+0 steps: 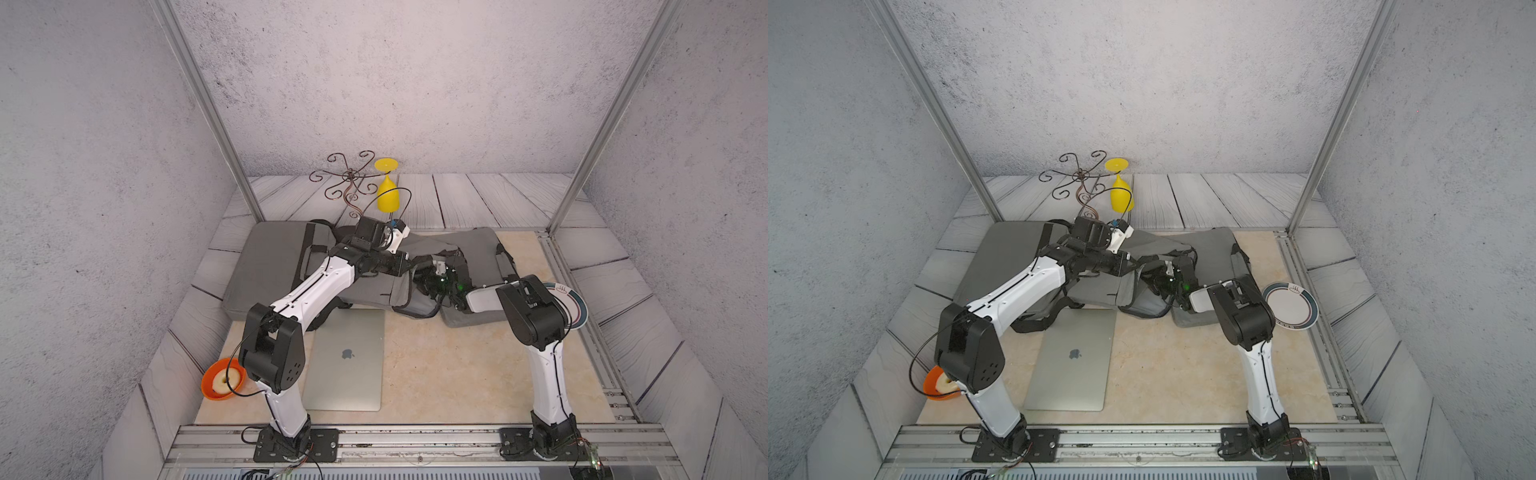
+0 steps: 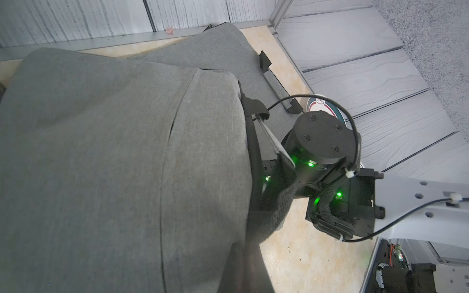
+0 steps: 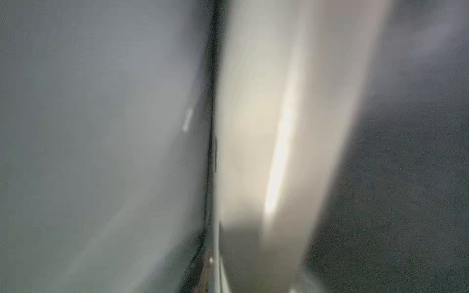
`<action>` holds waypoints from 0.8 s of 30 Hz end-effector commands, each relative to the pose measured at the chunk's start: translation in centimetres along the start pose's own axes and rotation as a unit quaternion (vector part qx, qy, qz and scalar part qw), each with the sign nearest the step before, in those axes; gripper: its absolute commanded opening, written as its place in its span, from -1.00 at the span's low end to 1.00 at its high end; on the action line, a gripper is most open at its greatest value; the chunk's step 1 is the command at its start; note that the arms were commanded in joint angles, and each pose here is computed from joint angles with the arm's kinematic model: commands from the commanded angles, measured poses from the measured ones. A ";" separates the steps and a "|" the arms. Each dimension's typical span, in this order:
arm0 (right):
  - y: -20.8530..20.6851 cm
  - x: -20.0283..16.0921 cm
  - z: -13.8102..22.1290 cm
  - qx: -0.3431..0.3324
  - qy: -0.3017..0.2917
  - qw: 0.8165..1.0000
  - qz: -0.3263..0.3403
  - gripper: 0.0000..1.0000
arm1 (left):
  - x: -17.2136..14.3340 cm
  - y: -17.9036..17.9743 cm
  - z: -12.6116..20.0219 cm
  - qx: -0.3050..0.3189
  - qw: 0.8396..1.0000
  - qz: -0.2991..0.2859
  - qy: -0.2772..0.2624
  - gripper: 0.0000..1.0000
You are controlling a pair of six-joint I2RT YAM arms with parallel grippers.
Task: Open the zippered laptop bag and take out the laptop
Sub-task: Close the bag flap on the zippered laptop bag.
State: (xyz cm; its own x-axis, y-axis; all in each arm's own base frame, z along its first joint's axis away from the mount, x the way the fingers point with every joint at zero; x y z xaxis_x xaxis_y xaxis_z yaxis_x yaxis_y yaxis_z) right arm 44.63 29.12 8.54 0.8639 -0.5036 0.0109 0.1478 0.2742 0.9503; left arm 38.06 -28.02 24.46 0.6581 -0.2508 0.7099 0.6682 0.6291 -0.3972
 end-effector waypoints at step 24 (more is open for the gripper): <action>4.9 -2.5 12.5 0.034 -0.069 0.996 0.051 -1.00 | -1.7 0.6 -1.1 0.010 1.000 -0.017 -0.016 -1.00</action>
State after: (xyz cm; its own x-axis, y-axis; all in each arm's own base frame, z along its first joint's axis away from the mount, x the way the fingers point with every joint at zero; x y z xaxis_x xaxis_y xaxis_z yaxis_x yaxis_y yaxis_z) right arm 37.36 22.66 11.90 0.8150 -0.5793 0.0126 0.1880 0.2849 0.9399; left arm 37.17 -28.22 22.06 0.6469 -0.2620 0.7162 0.6814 0.6203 -0.3885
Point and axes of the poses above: each gripper's point midway between its finger pads, its own z axis back along the fingers, its own y axis along the line the jaws close on, x = y × z, the point moved 4 cm from there along z, back along the fingers, and after that the axes turned 4 degrees about -z, right-handed, at the moved point
